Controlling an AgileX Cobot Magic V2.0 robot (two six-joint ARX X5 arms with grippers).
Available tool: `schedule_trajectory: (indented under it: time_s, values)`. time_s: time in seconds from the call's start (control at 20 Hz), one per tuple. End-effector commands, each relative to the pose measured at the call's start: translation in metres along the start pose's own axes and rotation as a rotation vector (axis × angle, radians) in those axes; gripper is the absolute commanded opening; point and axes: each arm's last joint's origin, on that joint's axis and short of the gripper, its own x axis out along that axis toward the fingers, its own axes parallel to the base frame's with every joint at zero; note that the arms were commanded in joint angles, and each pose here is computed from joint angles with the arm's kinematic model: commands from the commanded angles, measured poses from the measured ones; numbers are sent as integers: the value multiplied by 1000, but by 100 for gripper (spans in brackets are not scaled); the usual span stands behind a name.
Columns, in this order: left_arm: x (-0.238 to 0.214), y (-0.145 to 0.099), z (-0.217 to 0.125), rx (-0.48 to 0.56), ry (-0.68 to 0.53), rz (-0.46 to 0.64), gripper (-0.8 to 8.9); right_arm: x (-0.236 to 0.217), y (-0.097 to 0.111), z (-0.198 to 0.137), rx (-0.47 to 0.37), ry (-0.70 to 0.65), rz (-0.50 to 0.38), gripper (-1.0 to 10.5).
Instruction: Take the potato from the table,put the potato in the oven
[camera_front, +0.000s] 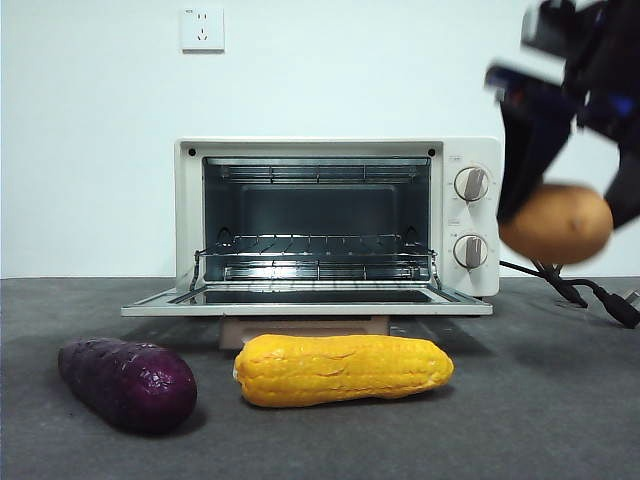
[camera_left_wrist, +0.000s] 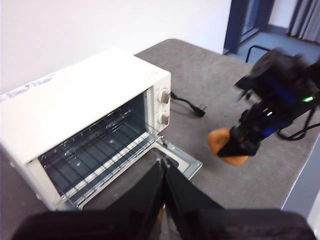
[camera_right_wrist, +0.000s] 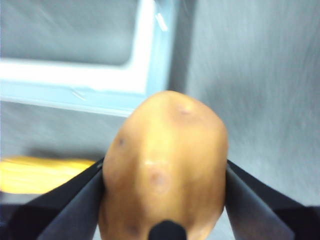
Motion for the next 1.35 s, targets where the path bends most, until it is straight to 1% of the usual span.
schedule_trajectory:
  time_s: [0.05, 0.15, 0.3, 0.4, 0.55, 0.75, 0.8, 0.9, 1.1, 1.2, 1.35]
  values:
    - [4, 1, -3, 9, 25, 5, -8, -5, 7, 2, 12, -56, 64, -13]
    - [7, 2, -4, 14, 44, 3, -8, -3, 16, 7, 12, -112, 138, -14]
    - [9, 2, -6, 15, 67, 6, -8, 12, 34, 16, 11, -181, 216, -15]
    - [9, 3, -7, 14, 75, 23, -8, 28, 42, 24, 45, -225, 254, -16]
    - [9, 2, -8, 10, 93, 20, -8, 57, 48, 34, 110, -281, 299, -16]
    - [8, 2, -12, 2, 127, 16, -8, 93, 52, 50, 196, -362, 274, -16]
    - [8, 2, -12, 0, 135, 14, -8, 99, 54, 55, 205, -386, 284, -16]
    - [8, 1, -15, -5, 157, 11, -8, 109, 58, 66, 216, -446, 276, -16]
    - [8, 1, -17, -10, 182, 8, -8, 125, 61, 84, 256, -542, 177, -16]
    - [8, 1, -17, -11, 184, 8, -8, 130, 60, 90, 276, -585, 185, -16]
    - [8, 1, -17, -11, 185, 7, -8, 142, 60, 92, 307, -601, 145, -16]
